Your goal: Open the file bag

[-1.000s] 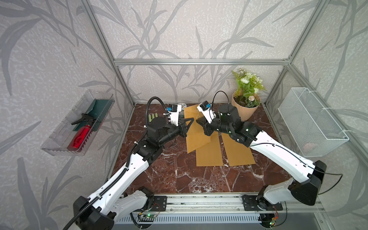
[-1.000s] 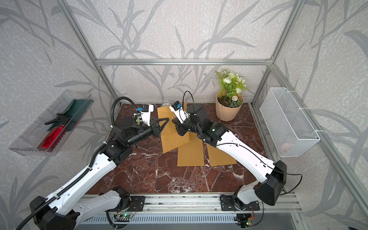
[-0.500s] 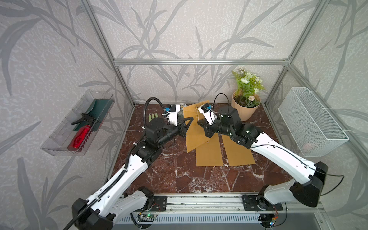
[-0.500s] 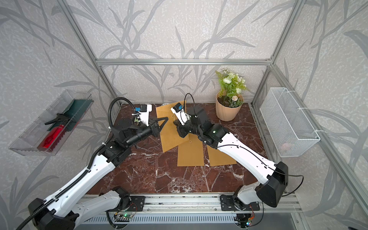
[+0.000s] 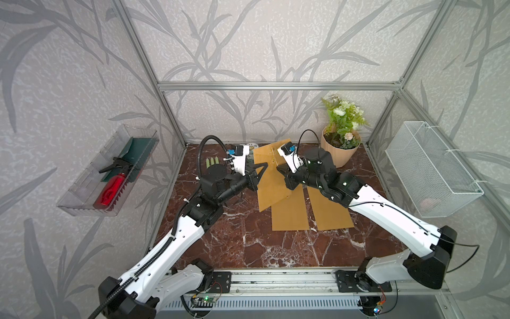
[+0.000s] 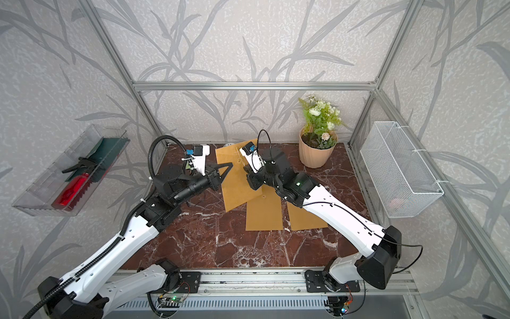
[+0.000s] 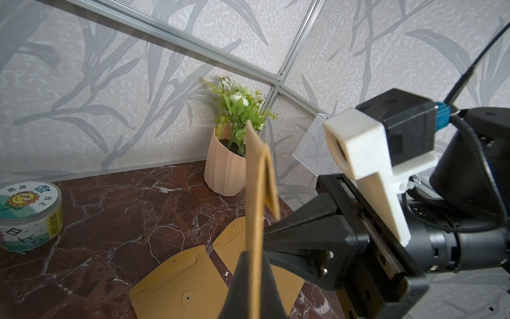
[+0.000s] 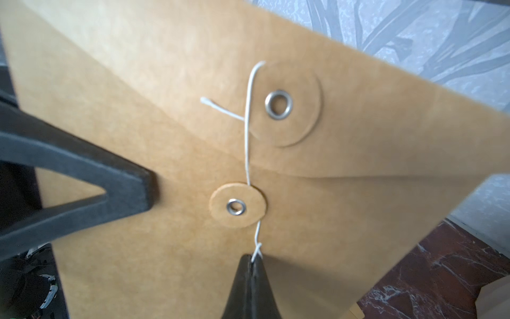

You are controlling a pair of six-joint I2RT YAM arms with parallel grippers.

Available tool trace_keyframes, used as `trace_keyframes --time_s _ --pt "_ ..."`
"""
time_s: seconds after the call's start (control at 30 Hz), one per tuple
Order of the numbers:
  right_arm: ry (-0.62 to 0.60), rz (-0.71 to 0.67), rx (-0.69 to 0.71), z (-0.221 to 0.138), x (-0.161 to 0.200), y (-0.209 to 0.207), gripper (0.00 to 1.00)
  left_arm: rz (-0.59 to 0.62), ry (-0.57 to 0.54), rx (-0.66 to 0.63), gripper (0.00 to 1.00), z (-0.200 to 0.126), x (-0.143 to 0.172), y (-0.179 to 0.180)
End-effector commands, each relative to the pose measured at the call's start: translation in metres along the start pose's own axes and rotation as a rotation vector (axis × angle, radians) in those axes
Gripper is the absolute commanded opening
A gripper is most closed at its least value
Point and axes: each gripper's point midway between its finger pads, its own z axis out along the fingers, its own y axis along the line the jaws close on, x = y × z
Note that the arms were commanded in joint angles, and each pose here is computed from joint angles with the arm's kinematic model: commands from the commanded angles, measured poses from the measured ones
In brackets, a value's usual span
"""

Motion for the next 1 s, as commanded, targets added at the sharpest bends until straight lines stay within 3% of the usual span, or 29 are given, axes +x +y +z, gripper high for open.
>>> trace_keyframes --time_s 0.0,0.97 --pt "-0.019 0.006 0.047 -0.009 -0.004 -0.009 0.00 0.018 -0.030 0.067 0.00 -0.009 -0.006 -0.017" --pt "-0.063 -0.001 0.053 -0.029 -0.019 -0.011 0.00 -0.005 0.014 0.049 0.00 -0.011 0.019 -0.007"
